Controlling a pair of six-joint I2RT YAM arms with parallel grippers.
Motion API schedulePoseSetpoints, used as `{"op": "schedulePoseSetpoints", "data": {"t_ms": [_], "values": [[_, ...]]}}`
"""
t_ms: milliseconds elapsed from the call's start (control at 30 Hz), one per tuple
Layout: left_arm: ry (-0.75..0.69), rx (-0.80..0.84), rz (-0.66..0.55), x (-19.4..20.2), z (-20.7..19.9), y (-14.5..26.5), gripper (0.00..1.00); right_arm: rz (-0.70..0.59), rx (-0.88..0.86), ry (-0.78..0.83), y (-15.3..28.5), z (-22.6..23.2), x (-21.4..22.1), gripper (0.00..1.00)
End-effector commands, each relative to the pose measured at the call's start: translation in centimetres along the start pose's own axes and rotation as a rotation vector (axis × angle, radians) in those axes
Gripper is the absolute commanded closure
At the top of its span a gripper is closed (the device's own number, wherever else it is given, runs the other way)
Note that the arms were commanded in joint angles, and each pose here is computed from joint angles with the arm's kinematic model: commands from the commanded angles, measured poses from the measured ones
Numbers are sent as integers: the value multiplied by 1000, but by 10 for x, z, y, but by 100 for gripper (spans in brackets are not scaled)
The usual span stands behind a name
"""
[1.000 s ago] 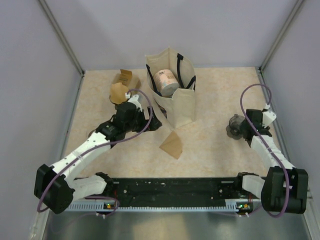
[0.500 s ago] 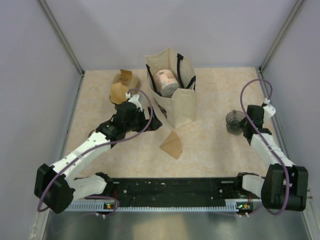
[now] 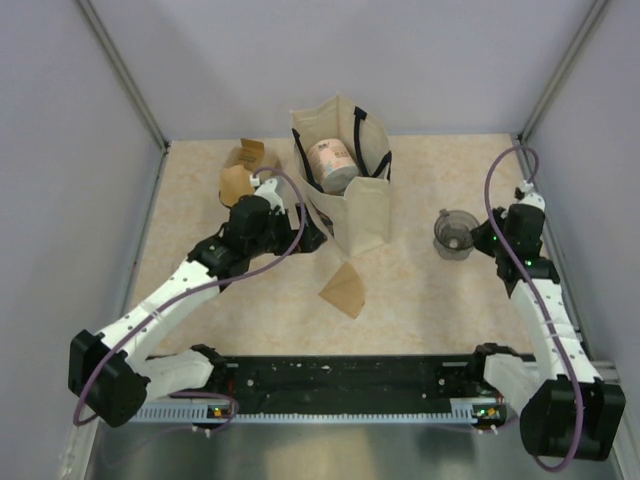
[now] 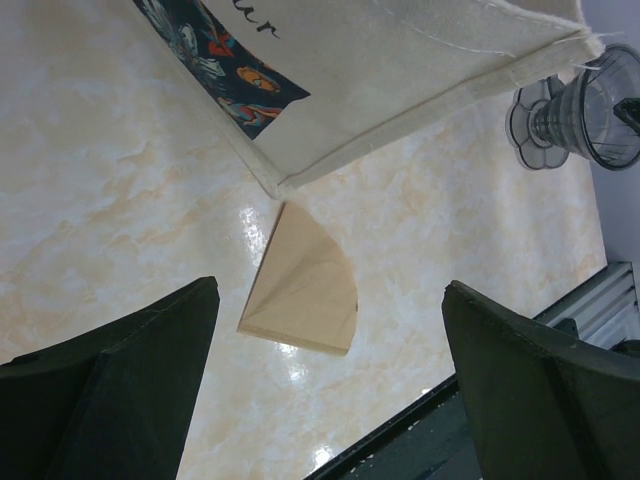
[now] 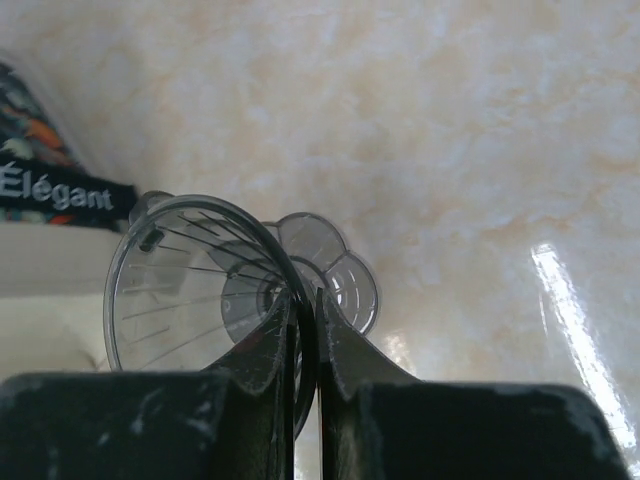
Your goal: Place the coffee filter in the dripper
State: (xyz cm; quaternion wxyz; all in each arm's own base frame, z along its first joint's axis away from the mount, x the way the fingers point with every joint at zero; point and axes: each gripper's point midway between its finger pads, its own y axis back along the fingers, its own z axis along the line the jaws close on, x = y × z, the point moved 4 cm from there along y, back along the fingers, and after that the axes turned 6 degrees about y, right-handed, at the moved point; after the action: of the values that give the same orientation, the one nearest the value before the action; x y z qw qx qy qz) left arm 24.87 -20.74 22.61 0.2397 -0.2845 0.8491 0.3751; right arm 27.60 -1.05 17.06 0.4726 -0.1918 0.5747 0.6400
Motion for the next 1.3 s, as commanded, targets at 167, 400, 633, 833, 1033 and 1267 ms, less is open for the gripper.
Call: {"op": "schedulePoseSetpoints", "data": {"t_ms": [167, 400, 633, 833, 1033, 1267], "values": [[-20, 224, 8, -18, -47, 0, 1, 27, -493, 291, 70, 90, 1, 100], [-11, 218, 57, -16, -59, -19, 1, 127, -574, 378, 86, 130, 28, 100], [-39, 153, 117, -1, -74, -41, 8, 159, -561, 378, 87, 169, 38, 100], [-67, 116, 160, 11, -83, -52, 18, 108, -446, 320, 81, 180, 39, 100], [-29, 47, 131, 20, -81, -50, 23, 43, -416, 214, 88, 181, 38, 100], [-41, -9, 98, 18, -81, -47, 30, 48, -464, 264, 94, 183, 40, 100]]}}
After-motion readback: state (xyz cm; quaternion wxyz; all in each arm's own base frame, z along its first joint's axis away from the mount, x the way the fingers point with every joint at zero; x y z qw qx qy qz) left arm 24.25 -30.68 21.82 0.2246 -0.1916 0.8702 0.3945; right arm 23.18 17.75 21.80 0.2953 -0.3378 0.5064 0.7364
